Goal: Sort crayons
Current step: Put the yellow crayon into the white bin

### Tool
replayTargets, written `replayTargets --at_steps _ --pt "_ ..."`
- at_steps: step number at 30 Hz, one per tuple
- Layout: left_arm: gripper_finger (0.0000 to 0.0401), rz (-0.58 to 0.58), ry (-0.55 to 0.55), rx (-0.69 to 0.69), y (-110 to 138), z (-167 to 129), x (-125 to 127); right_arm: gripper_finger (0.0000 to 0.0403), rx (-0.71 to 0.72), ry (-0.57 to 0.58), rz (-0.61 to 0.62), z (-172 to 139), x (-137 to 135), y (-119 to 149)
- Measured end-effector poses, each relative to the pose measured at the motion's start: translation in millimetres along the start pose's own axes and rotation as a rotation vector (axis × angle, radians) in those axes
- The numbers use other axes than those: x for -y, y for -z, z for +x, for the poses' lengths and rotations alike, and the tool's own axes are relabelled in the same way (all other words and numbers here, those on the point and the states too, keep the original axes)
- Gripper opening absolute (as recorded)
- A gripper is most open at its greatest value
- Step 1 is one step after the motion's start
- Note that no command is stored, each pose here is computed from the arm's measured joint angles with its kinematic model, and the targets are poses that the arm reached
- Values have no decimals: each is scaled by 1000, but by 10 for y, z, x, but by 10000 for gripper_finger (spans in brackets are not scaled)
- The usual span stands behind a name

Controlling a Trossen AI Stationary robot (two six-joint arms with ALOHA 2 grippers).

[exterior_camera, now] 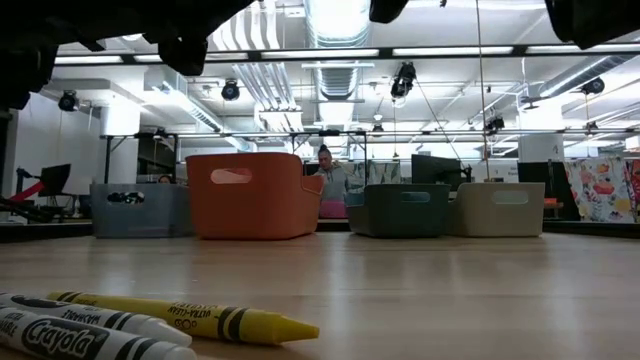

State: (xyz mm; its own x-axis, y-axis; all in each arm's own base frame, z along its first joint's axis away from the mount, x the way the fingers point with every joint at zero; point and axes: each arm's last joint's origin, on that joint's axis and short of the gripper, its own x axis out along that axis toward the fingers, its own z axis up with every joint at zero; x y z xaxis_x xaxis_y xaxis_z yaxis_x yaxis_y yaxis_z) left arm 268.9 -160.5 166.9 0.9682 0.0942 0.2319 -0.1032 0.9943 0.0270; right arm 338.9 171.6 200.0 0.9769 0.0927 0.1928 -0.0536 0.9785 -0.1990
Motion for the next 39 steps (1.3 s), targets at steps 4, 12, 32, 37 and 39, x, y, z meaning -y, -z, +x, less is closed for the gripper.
replayTargets --at_steps 4,12,32,37,39 --pt "0 -15 -2 9 -32 2 -5 98 4 -13 -34 -40 -84 -39" --pt "0 -21 31 19 -53 -8 15 98 -12 140 -143 -124 -170 -208" --pt "4 8 84 41 -148 139 130 87 50 40 53 17 51 -151" --pt "28 -16 65 36 -148 139 125 22 49 42 40 18 53 -149" --pt "43 -15 64 36 -148 138 126 19 48 42 39 17 51 -148"
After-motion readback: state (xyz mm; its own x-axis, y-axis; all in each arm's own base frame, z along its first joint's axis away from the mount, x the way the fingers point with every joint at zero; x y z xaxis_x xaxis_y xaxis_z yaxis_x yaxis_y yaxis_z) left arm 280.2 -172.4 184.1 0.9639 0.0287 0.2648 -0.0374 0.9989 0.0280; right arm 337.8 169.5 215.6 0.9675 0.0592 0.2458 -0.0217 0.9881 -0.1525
